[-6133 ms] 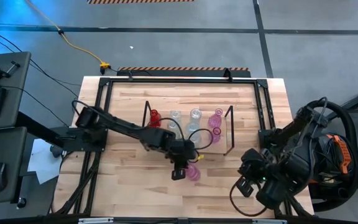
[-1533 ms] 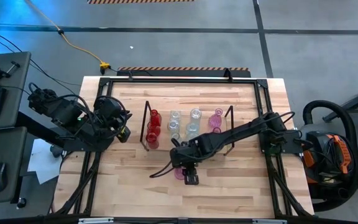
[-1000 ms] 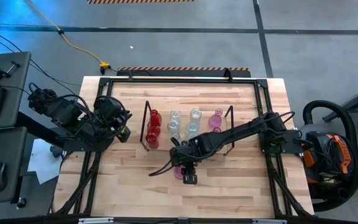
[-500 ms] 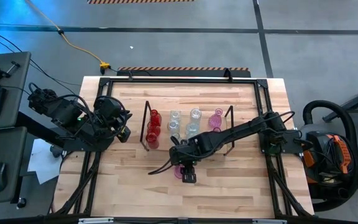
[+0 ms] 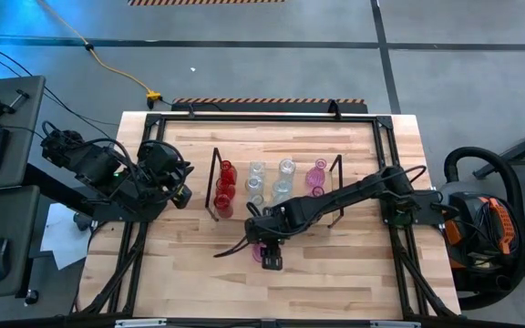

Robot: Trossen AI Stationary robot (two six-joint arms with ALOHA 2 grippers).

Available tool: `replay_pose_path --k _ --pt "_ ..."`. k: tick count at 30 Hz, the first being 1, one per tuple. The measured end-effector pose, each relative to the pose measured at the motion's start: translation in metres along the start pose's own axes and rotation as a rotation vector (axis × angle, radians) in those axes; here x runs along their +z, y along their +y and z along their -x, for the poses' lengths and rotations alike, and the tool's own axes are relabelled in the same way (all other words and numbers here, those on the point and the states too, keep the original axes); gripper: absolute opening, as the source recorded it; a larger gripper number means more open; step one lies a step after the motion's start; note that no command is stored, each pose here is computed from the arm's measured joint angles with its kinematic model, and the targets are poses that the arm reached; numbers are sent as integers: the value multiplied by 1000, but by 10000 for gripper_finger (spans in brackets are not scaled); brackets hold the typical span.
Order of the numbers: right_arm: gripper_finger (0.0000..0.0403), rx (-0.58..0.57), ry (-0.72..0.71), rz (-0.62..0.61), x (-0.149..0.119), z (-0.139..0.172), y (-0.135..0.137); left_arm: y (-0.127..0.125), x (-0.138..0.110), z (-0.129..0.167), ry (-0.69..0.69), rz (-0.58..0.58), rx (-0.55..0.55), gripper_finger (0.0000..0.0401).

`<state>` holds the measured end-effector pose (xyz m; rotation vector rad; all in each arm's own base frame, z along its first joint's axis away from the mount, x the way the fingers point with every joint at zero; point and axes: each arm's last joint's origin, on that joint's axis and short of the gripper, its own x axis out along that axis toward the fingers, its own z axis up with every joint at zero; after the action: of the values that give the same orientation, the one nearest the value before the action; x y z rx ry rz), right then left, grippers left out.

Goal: Sort vases onto shelf
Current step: Put the transparent vase aligned with the other transparent vase on the shelf

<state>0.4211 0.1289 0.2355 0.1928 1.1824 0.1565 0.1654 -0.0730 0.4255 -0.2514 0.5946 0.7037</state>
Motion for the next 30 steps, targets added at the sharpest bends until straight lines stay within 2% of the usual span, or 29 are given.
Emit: replay_pose_path --k 8,18,30 --pt "186 5 8 -27 -1 -1 0 0 0 0 2 -2 0 60" --pt "135 -2 30 -64 -4 1 1 0 0 0 3 -12 0 60" --pt "130 -17 107 -129 -18 13 12 0 0 0 3 -24 1 60"
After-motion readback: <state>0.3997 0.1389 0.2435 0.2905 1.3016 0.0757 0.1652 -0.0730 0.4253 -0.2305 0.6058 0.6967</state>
